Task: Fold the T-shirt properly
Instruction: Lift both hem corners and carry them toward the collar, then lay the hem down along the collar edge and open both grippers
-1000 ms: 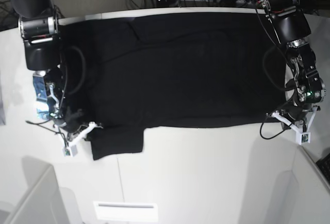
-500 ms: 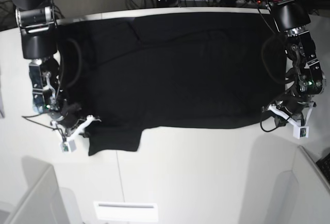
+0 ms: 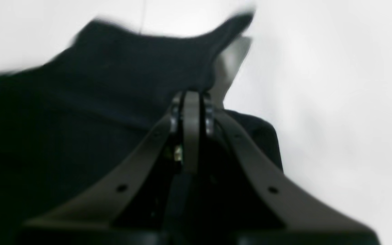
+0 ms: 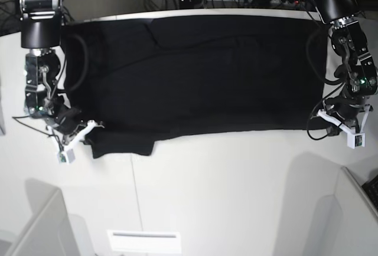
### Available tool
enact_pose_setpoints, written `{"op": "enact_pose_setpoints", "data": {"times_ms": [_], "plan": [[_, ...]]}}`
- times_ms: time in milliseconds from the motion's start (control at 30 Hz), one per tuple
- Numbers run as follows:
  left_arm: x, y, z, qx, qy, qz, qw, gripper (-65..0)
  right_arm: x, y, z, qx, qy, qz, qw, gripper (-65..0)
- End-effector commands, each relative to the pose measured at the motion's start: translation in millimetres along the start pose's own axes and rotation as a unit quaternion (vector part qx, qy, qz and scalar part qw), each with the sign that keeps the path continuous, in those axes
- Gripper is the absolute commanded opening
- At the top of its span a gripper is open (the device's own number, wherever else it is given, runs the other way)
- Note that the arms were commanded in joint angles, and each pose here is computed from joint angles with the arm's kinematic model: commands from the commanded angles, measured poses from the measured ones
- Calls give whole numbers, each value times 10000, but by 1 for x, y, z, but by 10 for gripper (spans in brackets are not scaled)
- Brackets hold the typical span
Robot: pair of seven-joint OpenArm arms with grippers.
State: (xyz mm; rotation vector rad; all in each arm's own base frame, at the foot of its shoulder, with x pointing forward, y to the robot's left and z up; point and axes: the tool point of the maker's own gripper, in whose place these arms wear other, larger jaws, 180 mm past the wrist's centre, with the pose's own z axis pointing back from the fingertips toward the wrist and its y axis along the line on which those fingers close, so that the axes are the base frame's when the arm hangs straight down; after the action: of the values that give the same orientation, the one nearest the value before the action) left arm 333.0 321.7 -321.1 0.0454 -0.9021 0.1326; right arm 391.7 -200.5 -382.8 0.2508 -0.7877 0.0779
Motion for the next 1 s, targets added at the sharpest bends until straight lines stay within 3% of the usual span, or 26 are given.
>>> {"op": "enact_pose_setpoints", "data": {"times_ms": [0,367,733,833,967], "plan": [[13,3,5,33,-134,-68,9999,-650,31,-7,10,-55,-416,42,9991,-650],[33,-10,26,-3,-472,-384,9981,-650,33,-14,45,-220,-354,45,9991,-650],[21,-14,38,-4,-410,-552,9976,-650,13,-14,64,-318,-199,-51,9993,-650],[19,-2,46,115,-458,-435,9979,-650,8,-10,68,-302,-167,3,9994,-650],[6,-2,54,-215,-355,116,9991,-650,-2,-6,71,-286,-112,46,9995,-650]]}}
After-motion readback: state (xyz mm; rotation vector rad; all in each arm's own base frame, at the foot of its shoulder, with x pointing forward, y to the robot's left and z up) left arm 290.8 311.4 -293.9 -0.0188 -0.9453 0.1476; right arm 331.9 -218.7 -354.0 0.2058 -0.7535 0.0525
